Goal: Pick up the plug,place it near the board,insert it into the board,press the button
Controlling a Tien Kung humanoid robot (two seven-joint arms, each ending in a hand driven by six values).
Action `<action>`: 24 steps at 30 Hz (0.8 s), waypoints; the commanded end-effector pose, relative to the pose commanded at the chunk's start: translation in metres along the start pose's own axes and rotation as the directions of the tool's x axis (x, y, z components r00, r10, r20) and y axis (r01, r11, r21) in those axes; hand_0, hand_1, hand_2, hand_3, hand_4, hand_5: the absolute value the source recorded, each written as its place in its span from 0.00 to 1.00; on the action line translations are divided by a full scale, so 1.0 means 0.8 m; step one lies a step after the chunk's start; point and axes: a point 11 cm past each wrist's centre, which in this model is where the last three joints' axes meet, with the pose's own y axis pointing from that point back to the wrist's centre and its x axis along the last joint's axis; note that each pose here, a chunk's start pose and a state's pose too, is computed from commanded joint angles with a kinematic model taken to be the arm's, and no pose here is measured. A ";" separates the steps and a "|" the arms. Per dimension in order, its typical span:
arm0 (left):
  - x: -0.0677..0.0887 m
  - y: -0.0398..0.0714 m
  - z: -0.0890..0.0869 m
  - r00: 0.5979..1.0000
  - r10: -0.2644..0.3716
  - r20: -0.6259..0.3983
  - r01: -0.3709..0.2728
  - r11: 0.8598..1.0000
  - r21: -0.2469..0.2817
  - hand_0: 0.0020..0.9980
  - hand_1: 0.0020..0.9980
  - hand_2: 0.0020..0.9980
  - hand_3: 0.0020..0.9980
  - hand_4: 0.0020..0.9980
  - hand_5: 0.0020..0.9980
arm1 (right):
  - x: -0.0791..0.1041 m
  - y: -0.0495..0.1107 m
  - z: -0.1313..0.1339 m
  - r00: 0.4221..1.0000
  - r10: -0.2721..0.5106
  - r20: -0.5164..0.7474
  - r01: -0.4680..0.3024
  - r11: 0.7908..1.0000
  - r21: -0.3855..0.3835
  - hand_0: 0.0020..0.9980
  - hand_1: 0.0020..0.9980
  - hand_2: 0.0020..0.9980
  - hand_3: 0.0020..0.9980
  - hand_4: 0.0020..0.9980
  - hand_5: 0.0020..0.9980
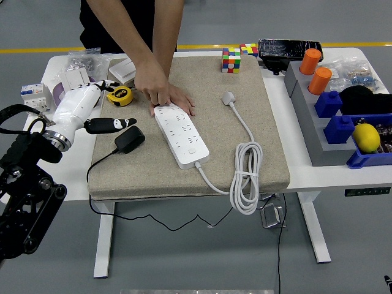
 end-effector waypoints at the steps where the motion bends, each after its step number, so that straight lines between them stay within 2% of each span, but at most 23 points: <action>1: -0.006 -0.003 0.003 1.000 -0.015 0.006 0.016 1.000 -0.009 0.84 0.80 0.70 0.71 1.00 0.50 | 0.000 0.000 0.001 1.000 0.001 0.001 -0.001 1.000 -0.001 0.90 0.84 0.80 0.82 1.00 0.98; 5: -0.026 -0.012 0.009 0.997 -0.069 0.022 0.069 0.997 -0.022 0.84 0.80 0.70 0.71 1.00 0.50 | 0.000 -0.001 0.006 1.000 0.002 -0.005 -0.002 1.000 -0.010 0.90 0.84 0.80 0.82 1.00 0.98; 6: -0.031 -0.015 0.010 0.996 -0.082 0.023 0.082 0.996 -0.018 0.85 0.86 0.81 0.86 1.00 0.59 | -0.001 -0.001 0.008 1.000 0.001 -0.007 -0.001 1.000 -0.012 0.90 0.84 0.80 0.81 1.00 0.98; 11: -0.050 -0.026 0.004 0.996 -0.086 0.026 0.085 0.996 0.005 0.85 0.86 0.81 0.86 1.00 0.59 | 0.001 -0.001 0.012 1.000 0.004 -0.011 -0.004 1.000 -0.019 0.90 0.84 0.80 0.81 1.00 0.98; 13: -0.056 -0.029 -0.002 0.996 -0.079 0.035 0.078 0.997 0.022 0.85 0.86 0.81 0.88 1.00 0.59 | 0.002 -0.002 0.013 1.000 0.007 -0.011 -0.007 1.000 -0.020 0.90 0.84 0.80 0.81 1.00 0.98; 23: -0.074 -0.033 -0.035 0.997 -0.073 0.028 0.069 0.990 0.127 0.83 0.85 0.81 0.88 1.00 0.62 | 0.007 -0.002 0.010 1.000 0.014 -0.005 -0.014 1.000 -0.018 0.90 0.84 0.80 0.81 1.00 0.98; 24: -0.075 -0.033 -0.038 0.997 -0.065 0.029 0.061 0.990 0.127 0.75 0.76 0.71 0.83 1.00 0.59 | 0.006 -0.002 0.010 1.000 0.013 -0.004 -0.013 1.000 -0.018 0.90 0.84 0.80 0.81 1.00 0.98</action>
